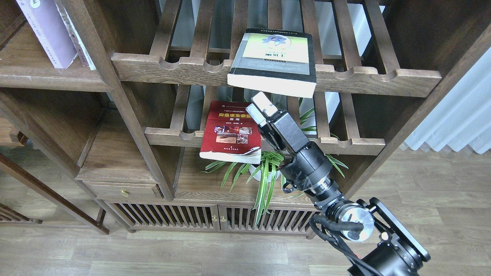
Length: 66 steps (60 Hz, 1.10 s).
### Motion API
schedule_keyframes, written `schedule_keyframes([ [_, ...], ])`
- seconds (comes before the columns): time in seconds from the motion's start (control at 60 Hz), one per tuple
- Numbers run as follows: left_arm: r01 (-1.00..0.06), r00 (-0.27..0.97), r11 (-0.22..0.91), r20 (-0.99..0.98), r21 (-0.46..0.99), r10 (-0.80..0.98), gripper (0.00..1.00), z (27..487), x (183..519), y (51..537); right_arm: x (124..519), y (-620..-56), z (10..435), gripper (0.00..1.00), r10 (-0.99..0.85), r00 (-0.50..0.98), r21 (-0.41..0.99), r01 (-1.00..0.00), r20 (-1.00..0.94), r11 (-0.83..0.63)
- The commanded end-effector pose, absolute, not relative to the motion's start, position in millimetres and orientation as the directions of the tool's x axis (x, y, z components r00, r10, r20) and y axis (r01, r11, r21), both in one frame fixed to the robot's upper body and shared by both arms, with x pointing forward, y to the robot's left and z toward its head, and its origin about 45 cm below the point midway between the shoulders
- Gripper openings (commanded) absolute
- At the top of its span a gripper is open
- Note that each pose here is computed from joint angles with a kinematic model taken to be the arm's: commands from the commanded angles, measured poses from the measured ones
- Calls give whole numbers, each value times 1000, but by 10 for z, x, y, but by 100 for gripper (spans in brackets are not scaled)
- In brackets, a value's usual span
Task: Organize books on shelf
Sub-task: 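Reach the right gripper up and grasp the white-and-green book on the upper shelf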
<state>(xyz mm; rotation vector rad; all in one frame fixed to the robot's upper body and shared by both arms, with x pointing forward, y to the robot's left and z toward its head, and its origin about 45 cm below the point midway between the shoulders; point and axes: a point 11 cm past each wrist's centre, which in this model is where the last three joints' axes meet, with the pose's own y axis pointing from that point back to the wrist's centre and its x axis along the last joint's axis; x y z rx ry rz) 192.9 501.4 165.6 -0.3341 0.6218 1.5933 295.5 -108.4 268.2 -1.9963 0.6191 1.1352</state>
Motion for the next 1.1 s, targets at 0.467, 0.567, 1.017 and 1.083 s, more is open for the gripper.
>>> schedule_keyframes([
  [0.467,-981,-134,-27,-558,194,819,100,1645,1919,5024,3219,-1385,2771,99,-126,466,-339,-779,-876,-528],
  [0.567,-981,-132,-29,-558,191,819,100,1658,1923,5029,3234,-1412,2765,98,-136,459,-330,-786,-878,-522],
  [1.017,-980,-138,-33,-558,195,818,100,1644,1917,5044,3296,-1470,2789,54,-171,409,-281,-823,-897,-493],
  [1.083,-980,-140,-35,-558,195,818,100,1644,1914,5051,3296,-1489,2784,49,-178,409,-277,-822,-895,-497],
])
